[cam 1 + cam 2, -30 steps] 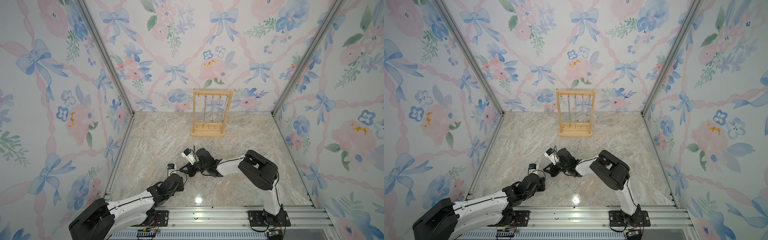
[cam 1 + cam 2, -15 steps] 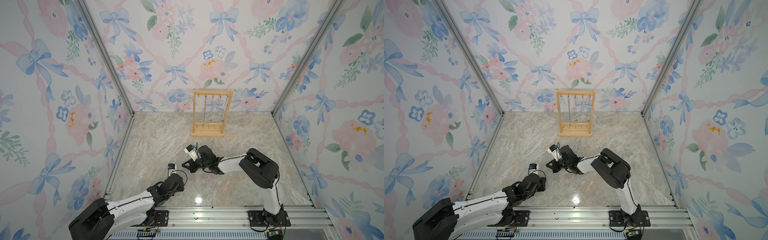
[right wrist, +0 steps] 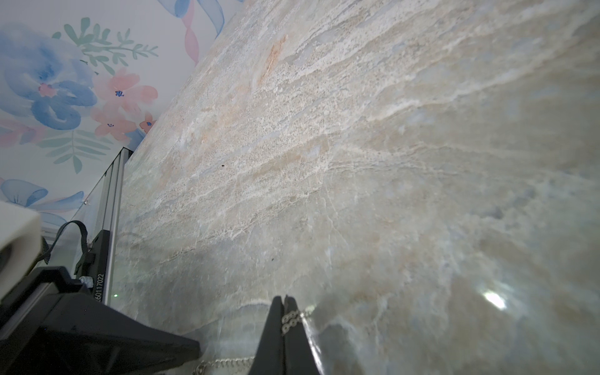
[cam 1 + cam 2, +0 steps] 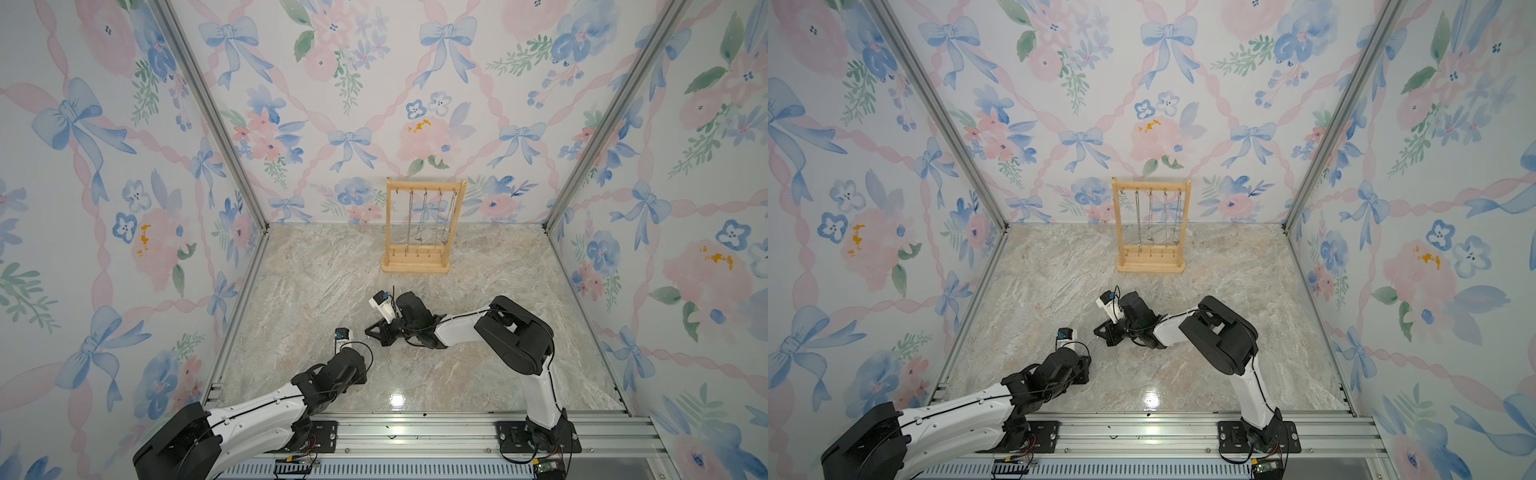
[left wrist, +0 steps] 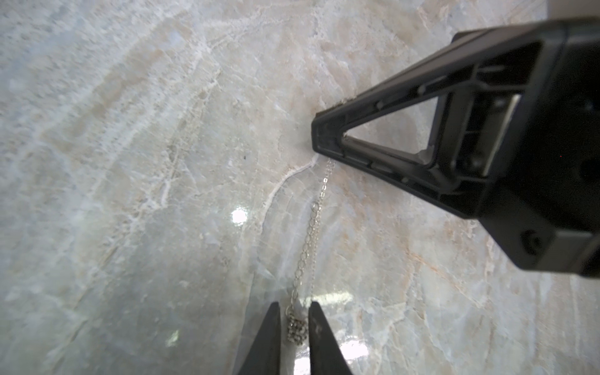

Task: Take the necklace off the jewelry display stand
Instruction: Place the necklace at the center of the board.

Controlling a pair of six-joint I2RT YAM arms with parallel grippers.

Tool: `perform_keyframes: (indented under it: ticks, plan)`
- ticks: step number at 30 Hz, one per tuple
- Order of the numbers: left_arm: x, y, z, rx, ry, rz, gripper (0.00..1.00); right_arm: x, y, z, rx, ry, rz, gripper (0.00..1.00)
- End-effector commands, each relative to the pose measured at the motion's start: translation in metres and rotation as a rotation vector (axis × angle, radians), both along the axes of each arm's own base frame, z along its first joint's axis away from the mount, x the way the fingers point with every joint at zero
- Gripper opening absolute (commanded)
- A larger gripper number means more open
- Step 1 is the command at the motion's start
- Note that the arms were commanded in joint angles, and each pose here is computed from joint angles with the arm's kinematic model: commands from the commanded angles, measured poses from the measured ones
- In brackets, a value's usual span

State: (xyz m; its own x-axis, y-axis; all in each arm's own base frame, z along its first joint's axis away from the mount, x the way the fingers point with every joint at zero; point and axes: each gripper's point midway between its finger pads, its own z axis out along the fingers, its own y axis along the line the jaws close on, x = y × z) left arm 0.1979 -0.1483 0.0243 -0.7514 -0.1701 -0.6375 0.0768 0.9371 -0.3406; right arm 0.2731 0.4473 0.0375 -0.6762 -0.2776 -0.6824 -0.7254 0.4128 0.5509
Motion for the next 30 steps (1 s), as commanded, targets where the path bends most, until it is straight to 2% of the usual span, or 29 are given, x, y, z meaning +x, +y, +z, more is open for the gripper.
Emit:
perform_keyframes:
  ticks: [1, 8, 12, 14, 18, 30]
  plan:
    - [0.005, -0.006, 0.014, 0.009, -0.03, -0.021, 0.19, 0.007, 0.001, -0.002, -0.004, -0.011, -0.007, 0.04]
    - [0.014, -0.007, 0.031, 0.006, -0.084, -0.004, 0.2, 0.008, 0.001, -0.003, -0.007, -0.008, -0.009, 0.04]
    - [0.02, -0.014, 0.04, 0.021, -0.105, -0.037, 0.2, 0.009, 0.001, -0.004, -0.008, -0.003, -0.011, 0.04]
    - [0.021, -0.018, 0.042, 0.031, -0.103, -0.056, 0.15, 0.009, 0.002, -0.006, -0.008, 0.006, -0.011, 0.04]
    - [0.02, -0.021, 0.036, 0.037, -0.076, -0.065, 0.11, 0.009, 0.004, -0.008, -0.008, 0.016, -0.006, 0.05]
    - [0.022, -0.025, 0.022, 0.087, -0.037, -0.08, 0.11, 0.012, 0.006, -0.01, -0.023, 0.026, 0.002, 0.05]
